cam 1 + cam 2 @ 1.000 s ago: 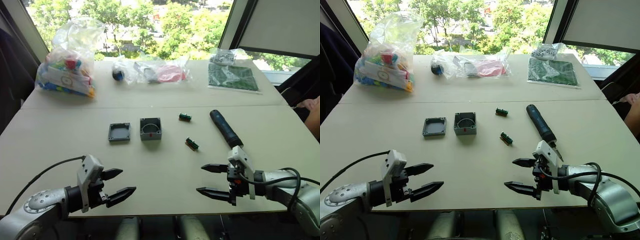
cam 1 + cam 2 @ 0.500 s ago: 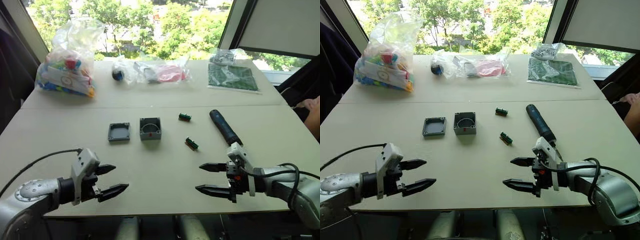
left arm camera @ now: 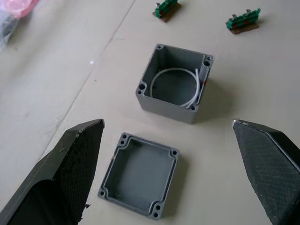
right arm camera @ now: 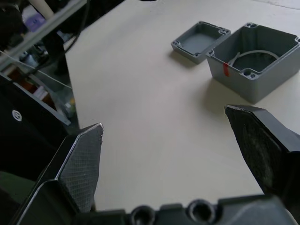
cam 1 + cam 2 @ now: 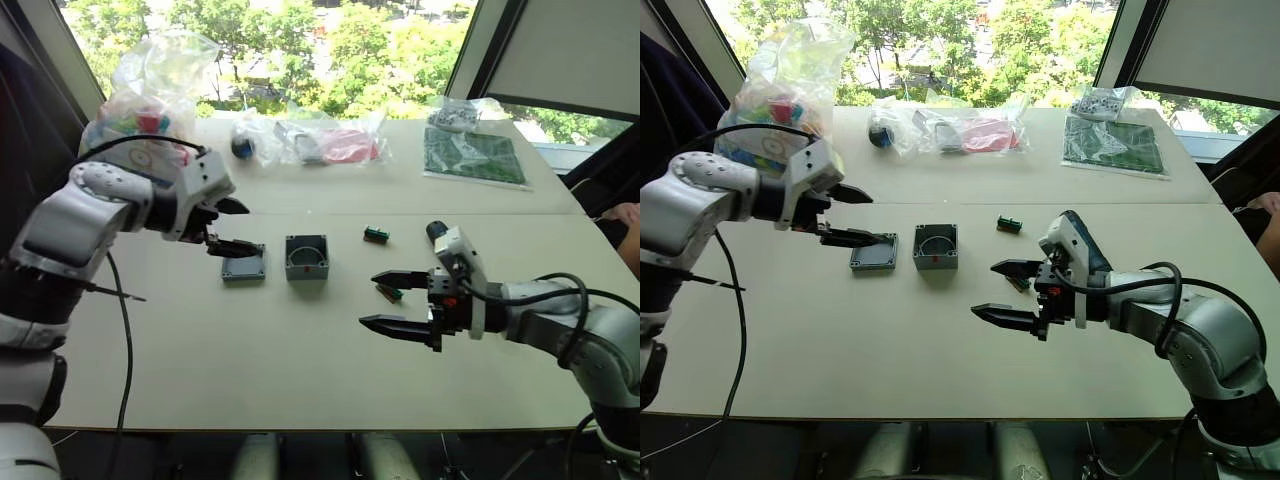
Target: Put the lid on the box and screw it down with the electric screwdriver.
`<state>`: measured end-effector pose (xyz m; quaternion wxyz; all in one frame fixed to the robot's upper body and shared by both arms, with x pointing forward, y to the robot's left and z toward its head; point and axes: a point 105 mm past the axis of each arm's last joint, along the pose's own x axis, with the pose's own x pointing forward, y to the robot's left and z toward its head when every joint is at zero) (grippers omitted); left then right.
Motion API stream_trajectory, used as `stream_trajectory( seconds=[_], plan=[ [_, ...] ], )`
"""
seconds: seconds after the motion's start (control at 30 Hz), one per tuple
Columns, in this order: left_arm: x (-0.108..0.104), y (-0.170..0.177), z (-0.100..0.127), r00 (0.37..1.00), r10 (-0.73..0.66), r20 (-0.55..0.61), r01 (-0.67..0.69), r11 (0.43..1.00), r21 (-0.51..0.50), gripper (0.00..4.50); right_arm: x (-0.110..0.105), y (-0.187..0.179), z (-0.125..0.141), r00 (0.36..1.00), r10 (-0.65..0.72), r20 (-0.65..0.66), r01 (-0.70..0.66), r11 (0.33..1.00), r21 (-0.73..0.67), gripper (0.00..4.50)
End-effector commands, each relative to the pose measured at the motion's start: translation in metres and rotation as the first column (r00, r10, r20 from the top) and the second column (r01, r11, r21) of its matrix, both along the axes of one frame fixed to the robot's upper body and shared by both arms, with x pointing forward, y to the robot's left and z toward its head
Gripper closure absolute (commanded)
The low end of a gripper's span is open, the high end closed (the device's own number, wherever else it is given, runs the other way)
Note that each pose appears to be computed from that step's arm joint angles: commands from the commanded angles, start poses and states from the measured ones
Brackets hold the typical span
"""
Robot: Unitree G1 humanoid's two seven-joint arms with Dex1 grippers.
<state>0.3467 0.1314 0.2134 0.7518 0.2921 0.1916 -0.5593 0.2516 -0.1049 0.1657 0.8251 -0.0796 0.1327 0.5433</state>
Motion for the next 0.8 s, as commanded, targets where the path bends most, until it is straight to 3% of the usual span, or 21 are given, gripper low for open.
stream_trajectory(
  seconds=[0.03, 0.23, 0.67, 0.8],
  plan=[
    [0.008, -0.009, -0.013, 0.995, -0.102, -0.015, 0.103, 0.991, 0.087, 0.00, 0.002, 0.008, 0.001, 0.995, -0.050, 0.091, 0.051, 0.999, -0.011, 0.09],
    [0.015, -0.030, -0.026, 0.980, -0.188, -0.063, 0.195, 0.971, 0.139, 0.00, 0.004, 0.013, -0.013, 0.981, -0.160, 0.107, 0.159, 0.987, 0.017, 0.09],
    [0.022, -0.048, -0.056, 0.964, -0.245, -0.100, 0.258, 0.954, 0.150, 0.00, 0.011, 0.008, -0.009, 0.949, -0.277, 0.153, 0.272, 0.961, 0.055, 0.09],
    [0.021, -0.049, -0.062, 0.957, -0.271, -0.107, 0.286, 0.944, 0.165, 1.48, 0.011, 0.007, -0.008, 0.942, -0.297, 0.158, 0.291, 0.955, 0.060, 0.00]
  ],
)
